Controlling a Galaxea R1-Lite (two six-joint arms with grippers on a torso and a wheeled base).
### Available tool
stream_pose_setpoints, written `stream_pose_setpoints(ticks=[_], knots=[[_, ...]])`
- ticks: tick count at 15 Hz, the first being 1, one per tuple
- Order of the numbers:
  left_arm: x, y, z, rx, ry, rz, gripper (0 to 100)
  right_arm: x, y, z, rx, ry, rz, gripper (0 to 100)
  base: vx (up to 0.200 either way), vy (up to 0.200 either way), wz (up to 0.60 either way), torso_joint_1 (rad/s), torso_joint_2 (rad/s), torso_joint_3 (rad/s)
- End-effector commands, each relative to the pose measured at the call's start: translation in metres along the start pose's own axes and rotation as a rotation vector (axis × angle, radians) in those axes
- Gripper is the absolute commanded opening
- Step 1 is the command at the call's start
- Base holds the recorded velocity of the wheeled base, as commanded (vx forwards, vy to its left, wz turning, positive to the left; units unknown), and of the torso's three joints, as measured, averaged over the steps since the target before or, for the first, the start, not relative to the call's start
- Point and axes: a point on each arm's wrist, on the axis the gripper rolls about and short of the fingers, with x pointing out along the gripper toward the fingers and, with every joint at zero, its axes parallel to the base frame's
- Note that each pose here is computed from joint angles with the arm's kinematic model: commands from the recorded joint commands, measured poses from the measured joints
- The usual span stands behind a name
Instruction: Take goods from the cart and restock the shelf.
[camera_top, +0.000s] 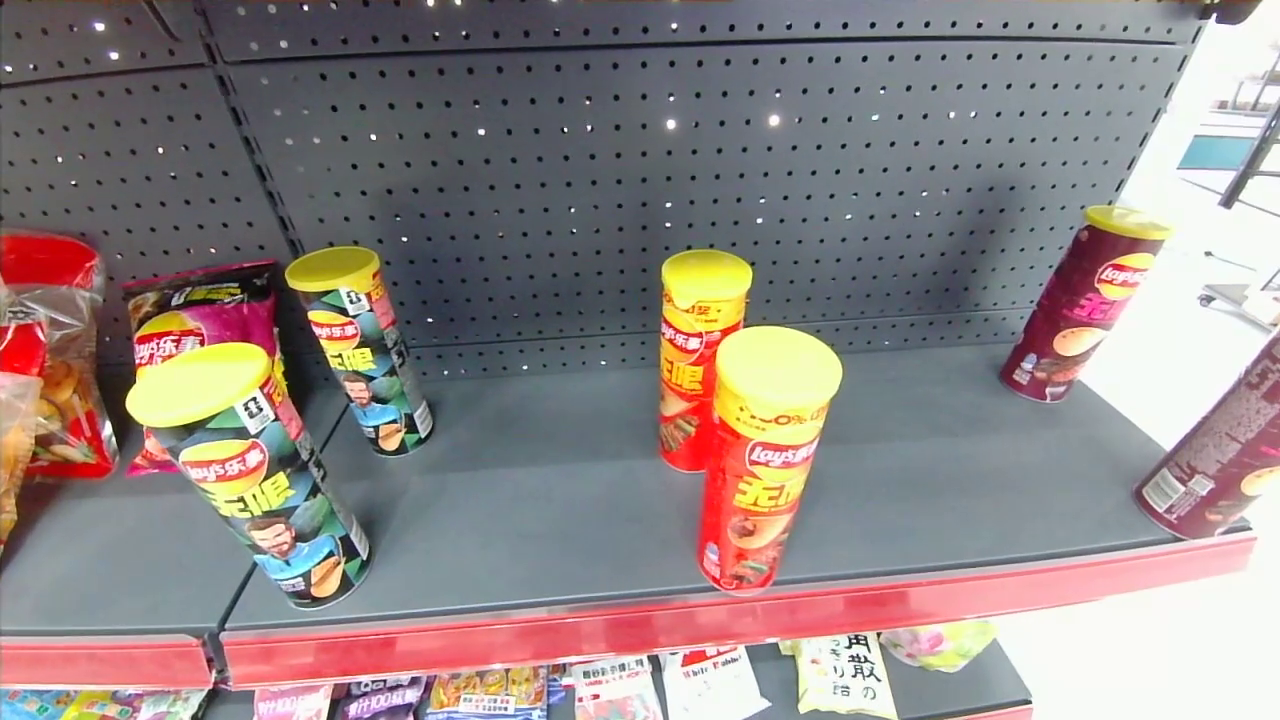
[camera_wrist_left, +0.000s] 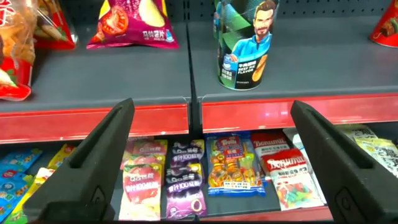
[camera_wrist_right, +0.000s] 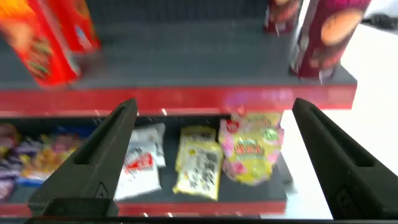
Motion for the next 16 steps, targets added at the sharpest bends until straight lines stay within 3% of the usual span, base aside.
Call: stream_pose_setpoints(ticks=[1, 2, 6, 8, 11, 16], knots=[[0.0, 0.0, 0.0, 0.0, 0.001, 0.0, 100, 0.038, 0.0, 0.117, 0.181, 0.03, 0.041, 100, 0.0, 0.0, 0.0, 0.0, 0.0, 0.0], [0.0, 0.0, 0.0, 0.0, 0.001, 0.0, 100, 0.06, -0.002, 0.134, 0.19, 0.078, 0.027, 100, 0.0, 0.0, 0.0, 0.0, 0.0, 0.0], [0.0, 0.0, 0.0, 0.0, 0.001, 0.0, 100, 0.11, -0.002, 0.083, -0.046, 0.427, 0.116, 100, 0.0, 0.0, 0.0, 0.0, 0.0, 0.0], [0.0, 0.0, 0.0, 0.0, 0.001, -0.002, 100, 0.147, 0.006, 0.07, -0.07, 0.584, 0.174, 100, 0.0, 0.0, 0.0, 0.0, 0.0, 0.0], [0.0, 0.0, 0.0, 0.0, 0.001, 0.0, 100, 0.194, 0.017, 0.066, -0.087, 0.639, 0.145, 100, 0.0, 0.0, 0.0, 0.0, 0.0, 0.0], [0.0, 0.0, 0.0, 0.0, 0.001, 0.0, 100, 0.231, 0.043, 0.04, -0.072, 0.65, 0.104, 100, 0.0, 0.0, 0.0, 0.0, 0.0, 0.0]])
